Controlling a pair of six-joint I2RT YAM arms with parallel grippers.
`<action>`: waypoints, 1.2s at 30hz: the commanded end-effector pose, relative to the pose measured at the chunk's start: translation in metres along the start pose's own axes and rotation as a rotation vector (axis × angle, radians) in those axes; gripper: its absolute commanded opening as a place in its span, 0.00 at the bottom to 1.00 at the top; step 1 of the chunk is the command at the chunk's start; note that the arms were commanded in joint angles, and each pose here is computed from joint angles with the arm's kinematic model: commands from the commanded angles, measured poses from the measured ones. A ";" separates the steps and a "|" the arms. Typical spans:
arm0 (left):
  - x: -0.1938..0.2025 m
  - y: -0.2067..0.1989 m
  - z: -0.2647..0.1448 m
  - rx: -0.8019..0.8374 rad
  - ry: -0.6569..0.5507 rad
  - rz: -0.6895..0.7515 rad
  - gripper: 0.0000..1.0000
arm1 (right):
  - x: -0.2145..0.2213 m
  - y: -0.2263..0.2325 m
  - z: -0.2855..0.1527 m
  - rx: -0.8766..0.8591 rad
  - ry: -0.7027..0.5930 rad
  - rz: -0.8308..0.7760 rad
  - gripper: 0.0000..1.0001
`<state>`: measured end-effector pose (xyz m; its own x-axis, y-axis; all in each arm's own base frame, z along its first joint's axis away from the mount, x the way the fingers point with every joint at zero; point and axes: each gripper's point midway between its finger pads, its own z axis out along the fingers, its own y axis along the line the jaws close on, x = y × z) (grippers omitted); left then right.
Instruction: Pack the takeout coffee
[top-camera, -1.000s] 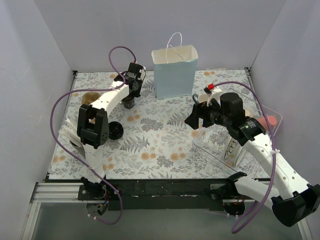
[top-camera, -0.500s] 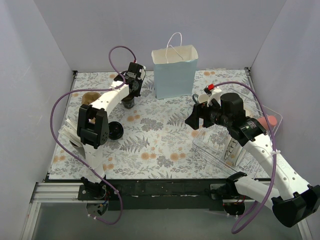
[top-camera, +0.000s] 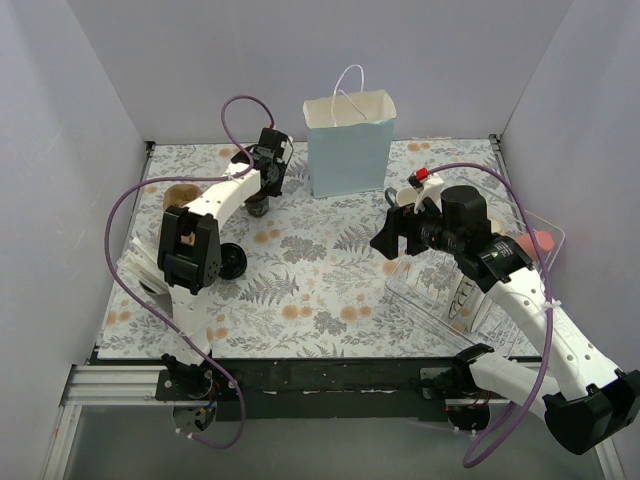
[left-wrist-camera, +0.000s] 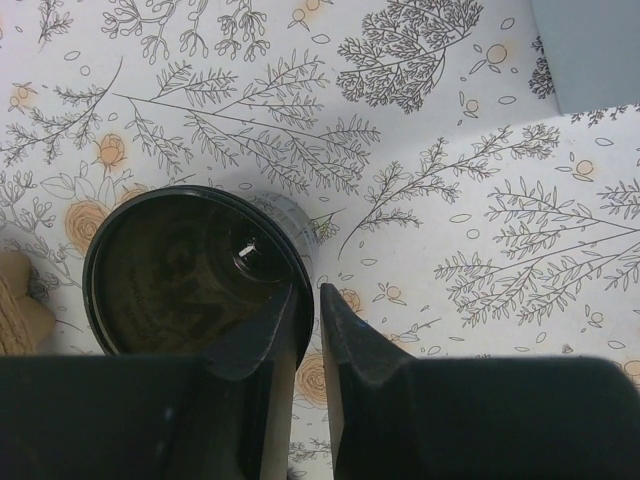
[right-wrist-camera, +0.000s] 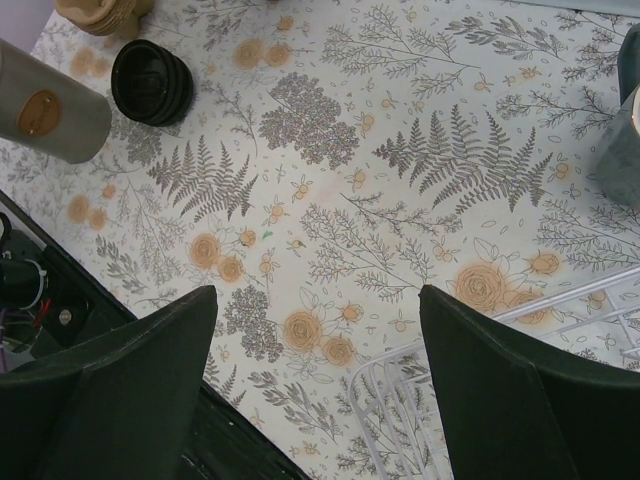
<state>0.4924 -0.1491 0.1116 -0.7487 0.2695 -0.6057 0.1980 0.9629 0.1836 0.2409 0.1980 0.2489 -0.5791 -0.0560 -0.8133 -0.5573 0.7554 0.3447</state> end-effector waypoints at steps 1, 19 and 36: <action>-0.014 0.004 -0.008 -0.017 -0.040 -0.005 0.13 | -0.019 0.006 -0.012 -0.004 -0.056 -0.023 0.90; -0.025 0.008 -0.021 -0.027 -0.062 -0.011 0.20 | -0.015 0.005 -0.010 -0.010 -0.048 -0.022 0.90; -0.030 0.009 -0.024 -0.025 -0.074 -0.019 0.19 | -0.014 0.005 -0.010 -0.011 -0.051 -0.023 0.90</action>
<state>0.4942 -0.1472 0.1117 -0.7540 0.2708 -0.5985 0.1902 0.9620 0.1958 0.2374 0.1960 0.2477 -0.5868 -0.0605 -0.8075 -0.5539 0.7574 0.3457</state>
